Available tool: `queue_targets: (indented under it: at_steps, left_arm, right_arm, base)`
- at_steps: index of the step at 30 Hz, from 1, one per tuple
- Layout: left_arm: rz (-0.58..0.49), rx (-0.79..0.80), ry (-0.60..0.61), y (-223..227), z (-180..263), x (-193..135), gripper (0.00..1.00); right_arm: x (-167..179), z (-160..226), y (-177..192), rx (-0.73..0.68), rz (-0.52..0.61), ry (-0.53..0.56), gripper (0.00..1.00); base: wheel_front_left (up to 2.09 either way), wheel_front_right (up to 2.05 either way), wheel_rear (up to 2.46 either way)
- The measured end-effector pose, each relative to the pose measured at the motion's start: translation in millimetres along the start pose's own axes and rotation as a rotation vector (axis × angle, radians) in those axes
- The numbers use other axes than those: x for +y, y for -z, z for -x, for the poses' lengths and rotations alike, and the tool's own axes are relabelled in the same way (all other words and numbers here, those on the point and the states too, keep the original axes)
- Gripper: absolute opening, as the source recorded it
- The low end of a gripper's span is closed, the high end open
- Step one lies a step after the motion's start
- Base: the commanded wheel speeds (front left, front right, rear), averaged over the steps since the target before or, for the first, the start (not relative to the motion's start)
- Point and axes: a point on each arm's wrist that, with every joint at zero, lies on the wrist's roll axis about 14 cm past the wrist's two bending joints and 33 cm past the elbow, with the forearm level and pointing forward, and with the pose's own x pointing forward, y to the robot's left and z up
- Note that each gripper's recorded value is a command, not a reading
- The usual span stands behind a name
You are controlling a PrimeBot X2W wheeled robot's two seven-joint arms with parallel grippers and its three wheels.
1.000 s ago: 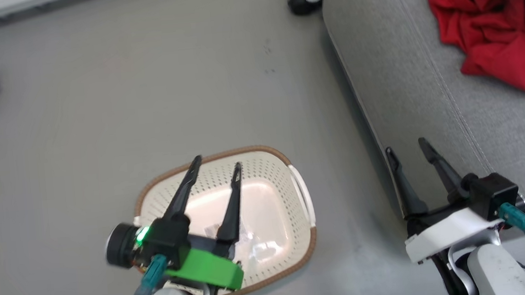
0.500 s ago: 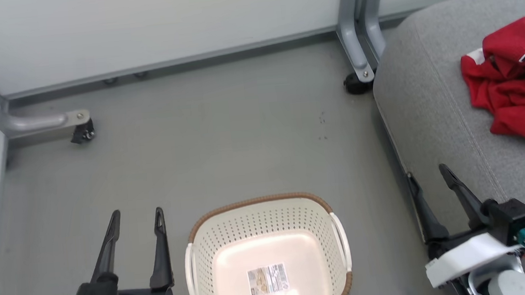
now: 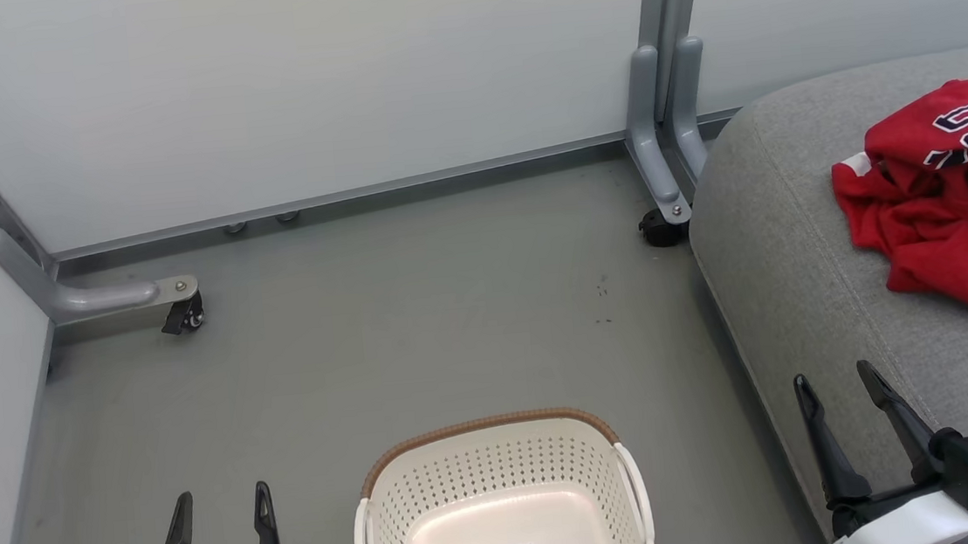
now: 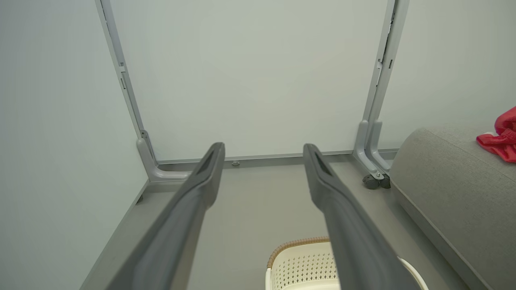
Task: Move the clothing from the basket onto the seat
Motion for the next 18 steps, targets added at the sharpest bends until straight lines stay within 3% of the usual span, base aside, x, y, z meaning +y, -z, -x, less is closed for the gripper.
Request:
queue_targets:
  at_steps: [18]
  left_arm:
    - [0.014,-0.001,-0.010,-0.2,6.5,-0.9,1.00]
  right_arm:
    - [11.2,1.2,-3.9,-0.009,0.017,-0.049,1.00]
  base:
    - [0.00,0.00,0.00]
